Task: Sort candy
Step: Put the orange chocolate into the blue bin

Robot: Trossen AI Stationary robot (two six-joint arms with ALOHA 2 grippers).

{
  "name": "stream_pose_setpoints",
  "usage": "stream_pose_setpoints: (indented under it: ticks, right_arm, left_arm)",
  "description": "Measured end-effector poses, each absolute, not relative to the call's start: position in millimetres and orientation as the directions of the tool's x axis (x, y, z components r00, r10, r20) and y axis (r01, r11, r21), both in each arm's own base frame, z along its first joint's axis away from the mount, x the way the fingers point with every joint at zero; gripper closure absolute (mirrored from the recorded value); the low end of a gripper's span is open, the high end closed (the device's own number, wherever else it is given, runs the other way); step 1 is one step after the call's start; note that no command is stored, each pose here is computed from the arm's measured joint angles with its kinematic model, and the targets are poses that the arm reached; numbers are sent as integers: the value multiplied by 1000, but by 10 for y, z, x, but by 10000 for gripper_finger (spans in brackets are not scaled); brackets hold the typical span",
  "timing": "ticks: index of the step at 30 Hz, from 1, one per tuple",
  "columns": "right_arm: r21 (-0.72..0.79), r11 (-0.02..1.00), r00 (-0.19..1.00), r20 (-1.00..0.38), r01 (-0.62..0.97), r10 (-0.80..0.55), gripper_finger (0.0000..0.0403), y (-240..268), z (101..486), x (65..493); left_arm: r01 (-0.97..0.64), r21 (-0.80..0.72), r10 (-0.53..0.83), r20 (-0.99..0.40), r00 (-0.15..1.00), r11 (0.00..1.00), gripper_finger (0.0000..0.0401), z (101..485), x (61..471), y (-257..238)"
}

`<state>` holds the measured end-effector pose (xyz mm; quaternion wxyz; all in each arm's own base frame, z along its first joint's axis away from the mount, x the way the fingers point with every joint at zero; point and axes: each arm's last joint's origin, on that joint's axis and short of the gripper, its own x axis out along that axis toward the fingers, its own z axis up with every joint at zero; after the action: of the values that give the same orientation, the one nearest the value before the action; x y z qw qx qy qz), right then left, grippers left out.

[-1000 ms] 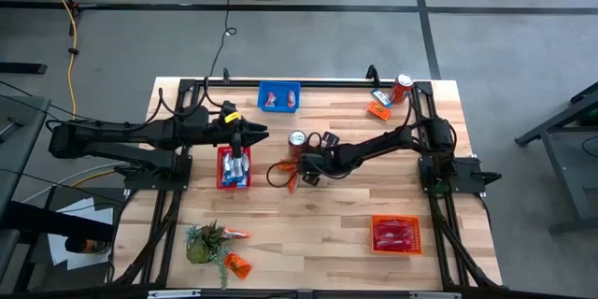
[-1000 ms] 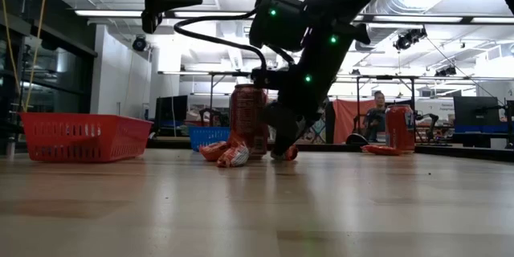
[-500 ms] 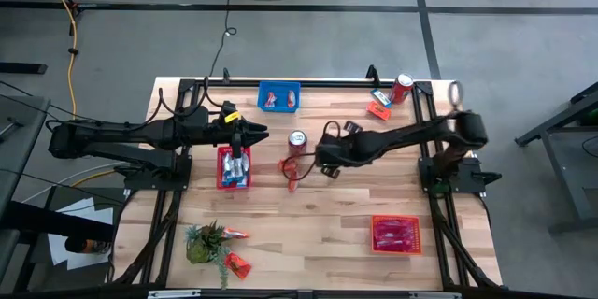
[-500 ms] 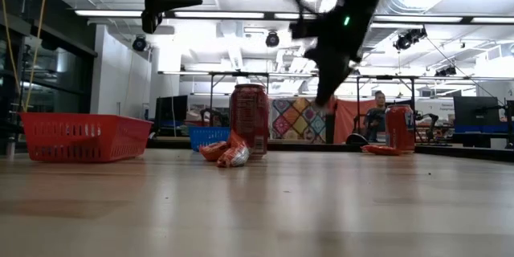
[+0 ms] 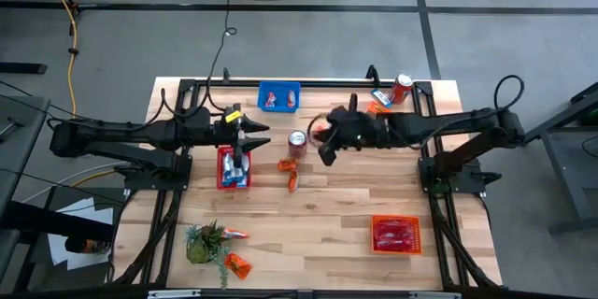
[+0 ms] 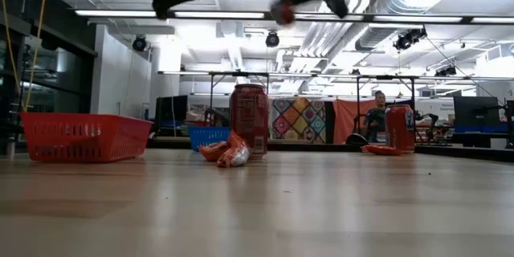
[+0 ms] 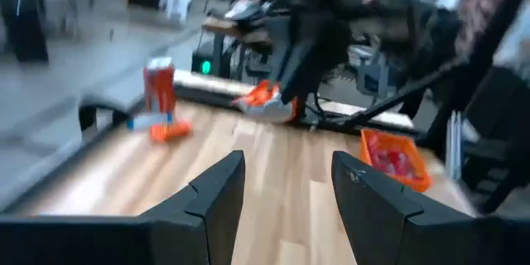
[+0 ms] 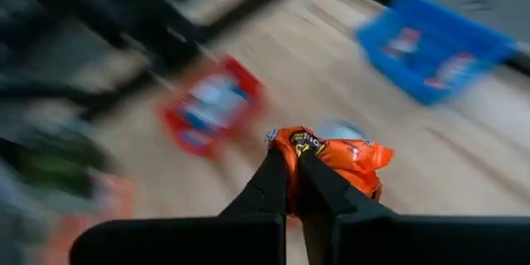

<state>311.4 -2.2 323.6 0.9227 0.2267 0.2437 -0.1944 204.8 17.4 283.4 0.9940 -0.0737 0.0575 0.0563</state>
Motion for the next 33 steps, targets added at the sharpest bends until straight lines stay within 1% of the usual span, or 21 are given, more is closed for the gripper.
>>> stream_pose_setpoints:
  ticks: [3, 5, 9, 13, 17, 23, 28, 33]
  right_arm:
    - [475, 797, 892, -421, 373, -167, 402, -52, 3359, 3189]
    - [529, 784, 923, -361, 323, -136, 402, -60, 3404, 3234]
    - [591, 773, 957, -281, 231, -71, 402, -42, 3460, 3295]
    - [627, 759, 964, -265, 175, -3, 402, -22, 3445, 3339]
    - [638, 754, 969, -246, 157, 6, 402, -7, 3447, 3366]
    - [639, 753, 969, -247, 158, 6, 402, -7, 3438, 3374]
    - [631, 760, 969, -246, 155, 6, 402, -7, 3439, 3374]
    - [624, 768, 973, -232, 144, 6, 402, -7, 3458, 3372]
  left_arm:
    - [-71, 10, 71, -81, 994, 997, 231, 2845, 2116, 107]
    - [-55, 99, 61, -63, 996, 994, 231, 2836, 2172, 57]
    - [-67, 243, 88, -78, 993, 968, 231, 2828, 2289, -19]
    - [-118, 334, 158, -95, 983, 935, 231, 2846, 2417, -49]
    - [-134, 395, 190, -106, 976, 909, 231, 2863, 2547, -53]
    - [-118, 435, 190, -128, 973, 893, 231, 2847, 2682, -60]
    - [-144, 423, 188, -65, 980, 895, 231, 2887, 2734, -67]
    - [-142, 418, 175, -41, 984, 897, 231, 2910, 2734, -83]
